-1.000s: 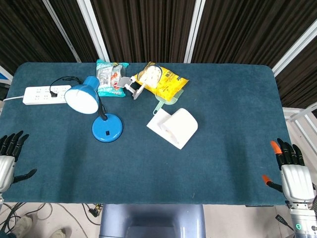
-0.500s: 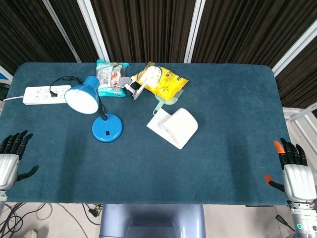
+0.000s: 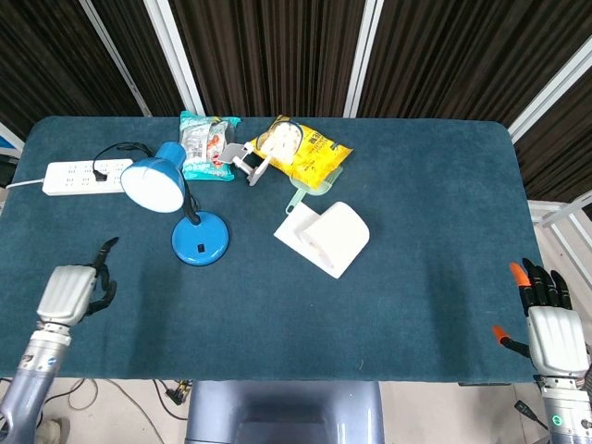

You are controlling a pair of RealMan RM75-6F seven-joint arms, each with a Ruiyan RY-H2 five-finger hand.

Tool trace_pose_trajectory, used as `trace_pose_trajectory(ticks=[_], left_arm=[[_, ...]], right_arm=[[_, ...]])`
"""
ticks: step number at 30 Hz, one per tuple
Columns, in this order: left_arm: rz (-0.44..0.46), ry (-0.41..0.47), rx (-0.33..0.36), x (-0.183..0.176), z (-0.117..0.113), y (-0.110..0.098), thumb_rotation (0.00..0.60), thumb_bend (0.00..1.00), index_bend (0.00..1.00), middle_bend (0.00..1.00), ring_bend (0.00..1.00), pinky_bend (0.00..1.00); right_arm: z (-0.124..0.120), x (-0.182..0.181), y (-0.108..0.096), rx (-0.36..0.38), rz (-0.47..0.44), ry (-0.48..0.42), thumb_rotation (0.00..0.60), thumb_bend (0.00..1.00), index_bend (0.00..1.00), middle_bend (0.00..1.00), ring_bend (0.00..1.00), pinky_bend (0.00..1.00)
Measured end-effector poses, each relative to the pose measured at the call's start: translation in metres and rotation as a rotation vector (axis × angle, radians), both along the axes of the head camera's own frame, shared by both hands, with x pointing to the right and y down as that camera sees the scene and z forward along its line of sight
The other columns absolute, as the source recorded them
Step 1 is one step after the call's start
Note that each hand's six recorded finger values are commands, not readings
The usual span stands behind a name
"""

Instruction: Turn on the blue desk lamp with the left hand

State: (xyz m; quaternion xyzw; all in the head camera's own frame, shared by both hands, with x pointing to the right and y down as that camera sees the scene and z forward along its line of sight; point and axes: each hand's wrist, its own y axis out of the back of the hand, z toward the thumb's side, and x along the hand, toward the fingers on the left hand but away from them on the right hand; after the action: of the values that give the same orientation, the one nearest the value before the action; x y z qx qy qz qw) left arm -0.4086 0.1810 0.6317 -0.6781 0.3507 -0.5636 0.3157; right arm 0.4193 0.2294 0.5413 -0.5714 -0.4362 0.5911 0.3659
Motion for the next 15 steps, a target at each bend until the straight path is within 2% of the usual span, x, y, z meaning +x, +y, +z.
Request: trace_pose_trajectory(ticks=[3,7,15], left_arm=[[-0.005,0.009,-0.057,0.015,0.013,-0.003,0.600,0.72,0.09,0.72,0.71,0.70],[-0.011,0.040,-0.097,0.037,0.027,-0.011,0.600,0.82,0.10,0.75,0.74,0.74],[0.012,0.088,-0.177,0.073,0.052,-0.021,0.600,0.86,0.10,0.76,0.75,0.76]], right_arm=[[0.000,0.001,0.000,-0.001,0.002,0.003,0.600,0.25,0.06,0.02,0.06,0.04],[0.001,0.000,0.000,-0.007,-0.008,0.004,0.600,0.25,0.06,0.02,0.06,0.04],[0.003,0.000,0.001,-0.015,-0.009,0.015,0.600,0.25,0.06,0.02,0.06,0.04]])
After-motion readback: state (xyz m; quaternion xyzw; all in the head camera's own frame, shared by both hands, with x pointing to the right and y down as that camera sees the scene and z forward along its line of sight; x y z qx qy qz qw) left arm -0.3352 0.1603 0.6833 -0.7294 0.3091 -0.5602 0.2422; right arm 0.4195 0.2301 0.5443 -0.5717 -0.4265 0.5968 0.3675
